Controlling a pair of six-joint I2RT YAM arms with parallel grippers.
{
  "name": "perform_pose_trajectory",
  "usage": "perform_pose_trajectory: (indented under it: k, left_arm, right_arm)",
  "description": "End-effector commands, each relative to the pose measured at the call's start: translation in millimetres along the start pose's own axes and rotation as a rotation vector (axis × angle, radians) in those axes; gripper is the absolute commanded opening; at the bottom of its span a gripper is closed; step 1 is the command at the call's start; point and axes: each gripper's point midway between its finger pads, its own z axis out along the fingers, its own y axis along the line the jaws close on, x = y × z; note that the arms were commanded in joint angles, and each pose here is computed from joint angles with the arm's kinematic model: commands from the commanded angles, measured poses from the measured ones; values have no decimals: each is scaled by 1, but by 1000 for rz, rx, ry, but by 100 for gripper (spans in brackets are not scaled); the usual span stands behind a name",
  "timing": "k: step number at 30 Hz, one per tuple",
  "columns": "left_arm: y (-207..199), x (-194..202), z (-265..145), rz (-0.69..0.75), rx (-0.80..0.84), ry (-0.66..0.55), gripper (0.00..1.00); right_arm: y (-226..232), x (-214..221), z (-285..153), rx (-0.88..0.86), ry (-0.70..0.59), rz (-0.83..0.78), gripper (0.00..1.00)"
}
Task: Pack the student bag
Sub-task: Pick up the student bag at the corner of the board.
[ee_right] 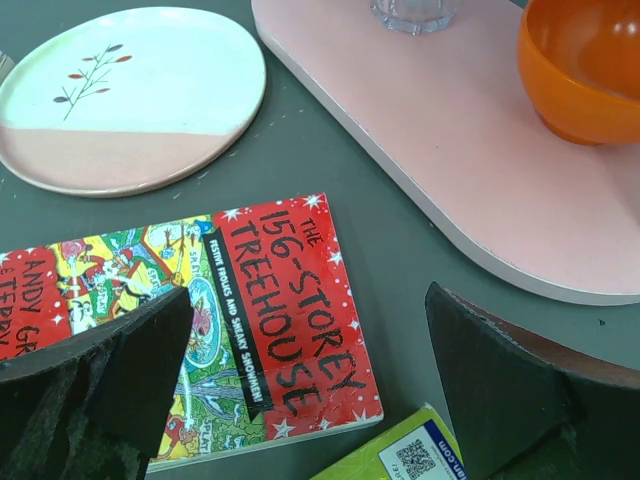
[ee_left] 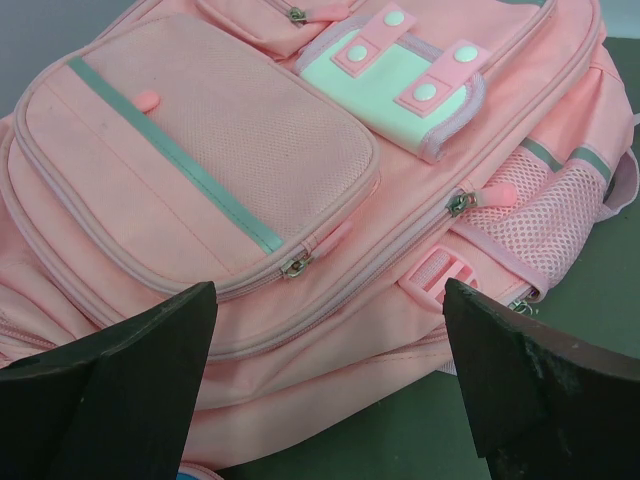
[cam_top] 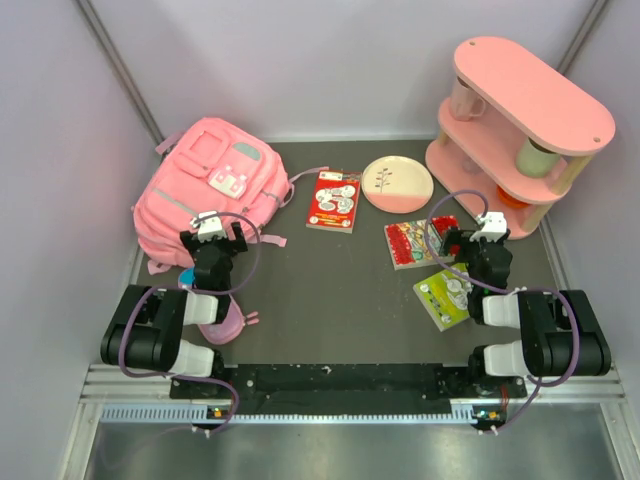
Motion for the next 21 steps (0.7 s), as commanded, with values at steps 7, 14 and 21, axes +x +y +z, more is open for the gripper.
perform_pose_trajectory:
  k: [7,14,21]
  left_arm:
    - [-5,-17,6,-8,13,-56,99]
    - [-7,-66,-25,24,15,-133,99]
    - [12,-99,-77,-316,-74,54,99]
  right_arm:
    - [1,-25,7,-7,-83,-4,99]
    - [-3,-54,-4,36,-37,41,99]
    - [47,-61,-51,-126,200,415,99]
